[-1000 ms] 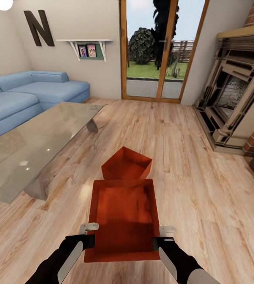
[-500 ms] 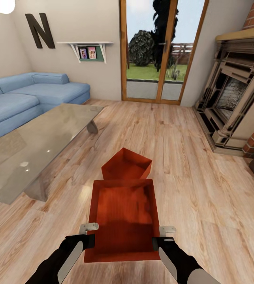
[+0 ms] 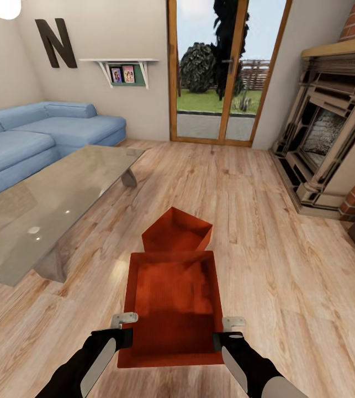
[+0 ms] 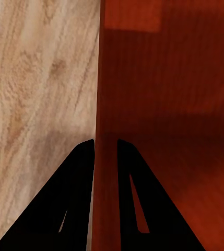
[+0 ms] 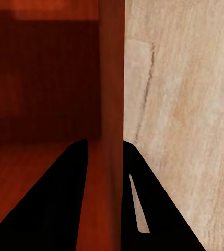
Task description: Move the two storage containers from the living room to the garage. In the garage, place one container on the floor and stack the other container on top of it (either order is fine).
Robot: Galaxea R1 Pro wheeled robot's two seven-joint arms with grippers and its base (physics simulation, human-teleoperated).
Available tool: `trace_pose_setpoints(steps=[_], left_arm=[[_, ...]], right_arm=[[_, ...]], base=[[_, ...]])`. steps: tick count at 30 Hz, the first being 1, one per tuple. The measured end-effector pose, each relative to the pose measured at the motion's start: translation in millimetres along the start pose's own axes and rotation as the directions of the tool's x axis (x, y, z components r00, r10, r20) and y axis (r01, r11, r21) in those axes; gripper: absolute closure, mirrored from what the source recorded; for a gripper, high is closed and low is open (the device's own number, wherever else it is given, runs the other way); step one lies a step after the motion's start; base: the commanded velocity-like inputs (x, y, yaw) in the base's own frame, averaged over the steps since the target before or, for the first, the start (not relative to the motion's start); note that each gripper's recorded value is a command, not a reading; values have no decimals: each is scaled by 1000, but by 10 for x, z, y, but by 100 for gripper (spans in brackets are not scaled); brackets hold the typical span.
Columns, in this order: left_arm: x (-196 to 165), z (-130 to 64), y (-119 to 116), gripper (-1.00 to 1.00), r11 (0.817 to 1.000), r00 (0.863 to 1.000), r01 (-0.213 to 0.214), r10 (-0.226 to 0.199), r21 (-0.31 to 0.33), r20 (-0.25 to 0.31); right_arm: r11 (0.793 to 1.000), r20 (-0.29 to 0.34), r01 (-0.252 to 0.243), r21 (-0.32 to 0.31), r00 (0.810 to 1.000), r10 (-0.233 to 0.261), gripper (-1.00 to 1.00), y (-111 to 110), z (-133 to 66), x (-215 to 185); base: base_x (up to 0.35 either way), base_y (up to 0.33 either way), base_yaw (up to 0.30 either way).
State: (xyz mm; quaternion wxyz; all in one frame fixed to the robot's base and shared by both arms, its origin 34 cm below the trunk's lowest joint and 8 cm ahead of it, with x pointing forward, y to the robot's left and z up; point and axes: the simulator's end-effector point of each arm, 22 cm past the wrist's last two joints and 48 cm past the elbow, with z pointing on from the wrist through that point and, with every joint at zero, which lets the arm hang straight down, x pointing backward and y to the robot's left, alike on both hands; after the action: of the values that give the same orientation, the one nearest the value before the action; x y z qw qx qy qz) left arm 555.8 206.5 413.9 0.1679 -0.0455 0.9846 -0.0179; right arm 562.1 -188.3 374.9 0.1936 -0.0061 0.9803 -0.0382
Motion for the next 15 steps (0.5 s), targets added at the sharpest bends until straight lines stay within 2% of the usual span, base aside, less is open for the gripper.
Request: trace_pose_setpoints(steps=[15], left_arm=[[-2,0,0,100,1000,1000,1,-1,0,1]], right_arm=[[1000,1,1,0,1000,-1,100,0,-1,-4]], base=[[0,0,0]])
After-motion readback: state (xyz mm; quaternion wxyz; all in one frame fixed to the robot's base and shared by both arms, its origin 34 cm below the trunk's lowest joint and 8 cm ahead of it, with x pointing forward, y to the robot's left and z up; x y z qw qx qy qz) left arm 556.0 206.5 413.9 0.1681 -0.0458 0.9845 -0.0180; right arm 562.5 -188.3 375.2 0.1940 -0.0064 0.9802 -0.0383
